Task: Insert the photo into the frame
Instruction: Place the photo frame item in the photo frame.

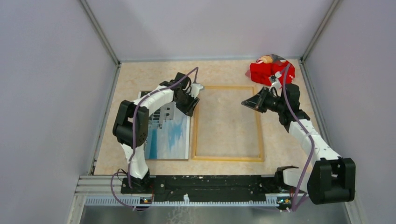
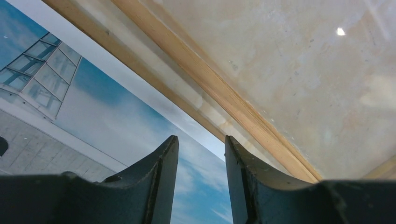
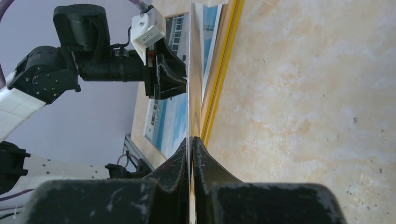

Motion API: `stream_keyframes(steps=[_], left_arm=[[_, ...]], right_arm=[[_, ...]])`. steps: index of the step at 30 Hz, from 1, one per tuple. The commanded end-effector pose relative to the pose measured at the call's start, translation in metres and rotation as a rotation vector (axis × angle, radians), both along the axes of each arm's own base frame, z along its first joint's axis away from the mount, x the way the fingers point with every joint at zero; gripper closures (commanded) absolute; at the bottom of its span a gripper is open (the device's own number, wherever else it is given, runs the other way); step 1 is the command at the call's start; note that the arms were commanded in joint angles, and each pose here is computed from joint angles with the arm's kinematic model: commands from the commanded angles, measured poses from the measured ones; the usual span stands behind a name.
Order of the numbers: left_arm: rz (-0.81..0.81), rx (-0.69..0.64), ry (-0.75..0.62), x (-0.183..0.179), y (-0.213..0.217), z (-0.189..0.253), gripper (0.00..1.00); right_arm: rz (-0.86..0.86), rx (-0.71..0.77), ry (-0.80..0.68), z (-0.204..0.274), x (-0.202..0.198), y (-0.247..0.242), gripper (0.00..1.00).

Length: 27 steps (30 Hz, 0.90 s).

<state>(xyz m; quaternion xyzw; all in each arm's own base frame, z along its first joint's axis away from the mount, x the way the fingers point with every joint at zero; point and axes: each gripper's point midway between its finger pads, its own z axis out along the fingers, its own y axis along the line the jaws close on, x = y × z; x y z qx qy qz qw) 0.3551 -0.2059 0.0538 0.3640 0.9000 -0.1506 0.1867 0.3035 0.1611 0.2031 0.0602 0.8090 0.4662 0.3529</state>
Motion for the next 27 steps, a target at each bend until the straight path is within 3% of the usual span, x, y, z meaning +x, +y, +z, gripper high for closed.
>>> stream_keyframes(steps=[1, 10, 27], left_arm=[[0.018, -0.058, 0.017, -0.007, -0.004, 0.015, 0.52], [0.002, -0.114, 0.116, -0.031, -0.011, -0.005, 0.58], [-0.013, -0.109, 0.128, -0.037, -0.009, -0.012, 0.64]], right_arm=[[0.018, 0.047, -0.137, 0.036, 0.023, 0.004, 1.0], [0.01, 0.049, -0.131, 0.027, 0.034, 0.005, 1.0], [-0.041, 0.034, -0.118, 0.013, 0.043, -0.003, 1.0]])
